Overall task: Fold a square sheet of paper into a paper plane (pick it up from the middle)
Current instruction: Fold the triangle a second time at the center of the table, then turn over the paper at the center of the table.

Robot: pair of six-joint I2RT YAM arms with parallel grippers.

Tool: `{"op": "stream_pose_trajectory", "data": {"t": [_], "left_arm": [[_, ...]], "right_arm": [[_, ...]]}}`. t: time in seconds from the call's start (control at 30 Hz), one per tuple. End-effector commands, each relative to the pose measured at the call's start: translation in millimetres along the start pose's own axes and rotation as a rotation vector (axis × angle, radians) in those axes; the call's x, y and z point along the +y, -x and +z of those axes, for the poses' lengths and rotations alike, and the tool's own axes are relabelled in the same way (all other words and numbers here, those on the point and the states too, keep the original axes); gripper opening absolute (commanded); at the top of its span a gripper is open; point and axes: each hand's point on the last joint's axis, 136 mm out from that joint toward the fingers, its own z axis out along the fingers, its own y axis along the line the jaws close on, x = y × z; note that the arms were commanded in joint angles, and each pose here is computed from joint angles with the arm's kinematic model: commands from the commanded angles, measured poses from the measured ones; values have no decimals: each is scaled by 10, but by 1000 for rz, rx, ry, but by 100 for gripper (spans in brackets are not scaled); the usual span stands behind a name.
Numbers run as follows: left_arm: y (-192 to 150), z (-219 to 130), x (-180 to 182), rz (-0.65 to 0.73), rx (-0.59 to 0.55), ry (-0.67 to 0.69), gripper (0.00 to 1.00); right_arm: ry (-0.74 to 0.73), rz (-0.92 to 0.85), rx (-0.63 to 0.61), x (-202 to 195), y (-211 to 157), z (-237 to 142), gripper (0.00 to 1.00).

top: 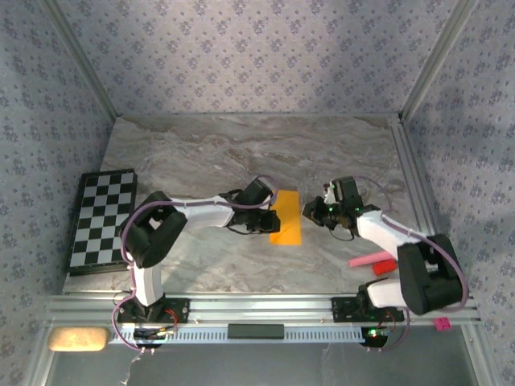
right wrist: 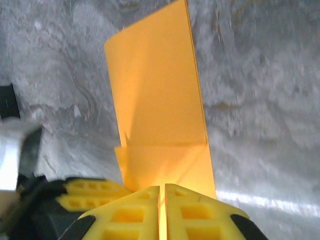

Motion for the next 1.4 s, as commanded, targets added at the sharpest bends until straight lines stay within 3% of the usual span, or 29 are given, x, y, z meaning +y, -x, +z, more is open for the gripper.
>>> {"op": "stream_pose_trajectory", "data": {"t": [0.0,0.27,0.7,1.37], "left_arm": [[246,-191,-63,50,-49,18,17],[331,-42,46,66,19,26,17],[124,138,290,43,89,67,15],[26,163,318,34,101,79,14]], "right_arm": [[-72,41,39,-198,-272,-87,14],[-79,46,96,-127,-565,-114,25],[-181,60,192,-180,-800,81,29],[-202,81,189,-195,-732,289,32]]}}
